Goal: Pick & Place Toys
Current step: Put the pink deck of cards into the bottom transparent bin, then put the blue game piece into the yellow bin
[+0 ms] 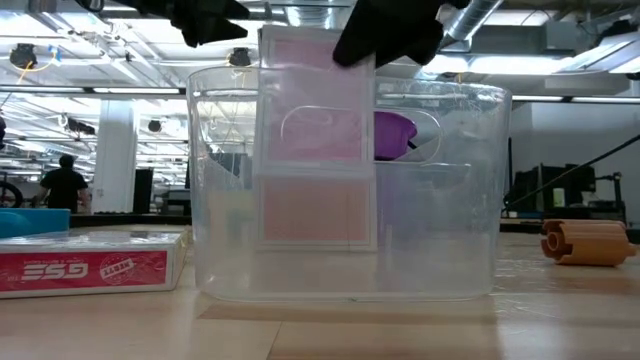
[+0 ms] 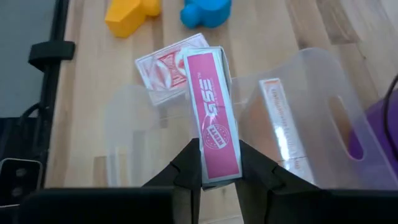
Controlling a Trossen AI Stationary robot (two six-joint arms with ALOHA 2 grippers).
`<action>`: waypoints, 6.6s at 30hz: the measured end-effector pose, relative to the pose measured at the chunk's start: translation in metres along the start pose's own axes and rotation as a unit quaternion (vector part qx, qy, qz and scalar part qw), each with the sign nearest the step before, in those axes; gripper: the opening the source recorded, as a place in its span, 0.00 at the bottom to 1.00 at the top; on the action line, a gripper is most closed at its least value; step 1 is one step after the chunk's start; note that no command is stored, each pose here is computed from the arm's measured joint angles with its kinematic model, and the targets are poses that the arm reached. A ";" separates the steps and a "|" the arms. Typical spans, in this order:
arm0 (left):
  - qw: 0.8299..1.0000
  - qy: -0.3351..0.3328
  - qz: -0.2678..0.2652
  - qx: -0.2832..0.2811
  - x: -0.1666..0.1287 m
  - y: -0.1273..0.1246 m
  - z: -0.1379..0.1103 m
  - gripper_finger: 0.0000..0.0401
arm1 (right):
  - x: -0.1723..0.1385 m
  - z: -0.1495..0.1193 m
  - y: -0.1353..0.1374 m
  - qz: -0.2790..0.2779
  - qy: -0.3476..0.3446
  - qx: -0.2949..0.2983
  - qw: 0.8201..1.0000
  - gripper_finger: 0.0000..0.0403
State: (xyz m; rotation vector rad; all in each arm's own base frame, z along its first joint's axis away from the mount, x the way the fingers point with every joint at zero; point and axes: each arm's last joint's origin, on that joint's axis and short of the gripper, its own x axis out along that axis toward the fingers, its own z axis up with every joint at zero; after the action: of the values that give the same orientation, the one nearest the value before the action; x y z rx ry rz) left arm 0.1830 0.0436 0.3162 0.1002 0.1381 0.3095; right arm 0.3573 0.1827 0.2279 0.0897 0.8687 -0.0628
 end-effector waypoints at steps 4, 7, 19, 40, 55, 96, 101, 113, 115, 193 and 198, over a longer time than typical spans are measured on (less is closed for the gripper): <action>1.000 -0.004 0.000 0.000 0.000 0.000 0.001 0.74 | 0.010 -0.017 -0.001 -0.003 0.003 0.017 1.000 0.16; 1.000 -0.004 0.000 0.000 0.000 0.000 0.001 0.74 | 0.019 -0.031 -0.004 -0.001 0.001 0.028 1.000 0.16; 1.000 -0.004 0.000 0.000 0.000 0.000 0.001 0.74 | 0.024 -0.030 -0.012 -0.009 -0.003 0.008 1.000 0.16; 1.000 -0.005 -0.019 -0.001 0.000 -0.001 0.001 0.74 | 0.027 -0.027 -0.019 -0.017 -0.001 -0.020 1.000 0.24; 0.999 -0.006 -0.031 -0.001 0.000 -0.002 0.001 0.74 | 0.024 -0.024 -0.019 -0.016 -0.007 -0.029 0.999 0.48; 0.997 0.010 -0.070 0.006 -0.002 -0.016 -0.002 0.74 | -0.180 -0.090 -0.005 -0.243 -0.230 -0.053 0.941 0.54; 0.994 0.006 -0.107 0.011 -0.005 -0.030 0.000 0.74 | -0.204 -0.104 -0.017 -0.257 -0.270 -0.070 0.925 0.54; 0.990 -0.006 -0.138 0.024 -0.015 -0.074 0.003 0.79 | -0.229 -0.104 -0.041 -0.274 -0.309 -0.092 0.906 0.54; 0.991 0.003 -0.128 0.032 -0.014 -0.081 0.000 0.80 | -0.230 -0.104 -0.042 -0.270 -0.305 -0.084 0.910 0.54; 0.840 0.498 -0.002 -0.215 -0.039 -0.218 -0.157 0.92 | -0.218 -0.112 -0.046 -0.274 -0.244 -0.079 0.927 0.54; 0.844 0.495 -0.007 -0.204 -0.038 -0.218 -0.157 0.92 | -0.217 -0.112 -0.046 -0.273 -0.237 -0.078 0.929 0.54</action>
State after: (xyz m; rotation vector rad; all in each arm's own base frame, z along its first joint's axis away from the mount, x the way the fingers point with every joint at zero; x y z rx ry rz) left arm 0.1874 -0.1623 0.1398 -0.5028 1.1003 0.3458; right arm 0.1280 0.1527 0.3196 -0.3107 0.3886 -0.5166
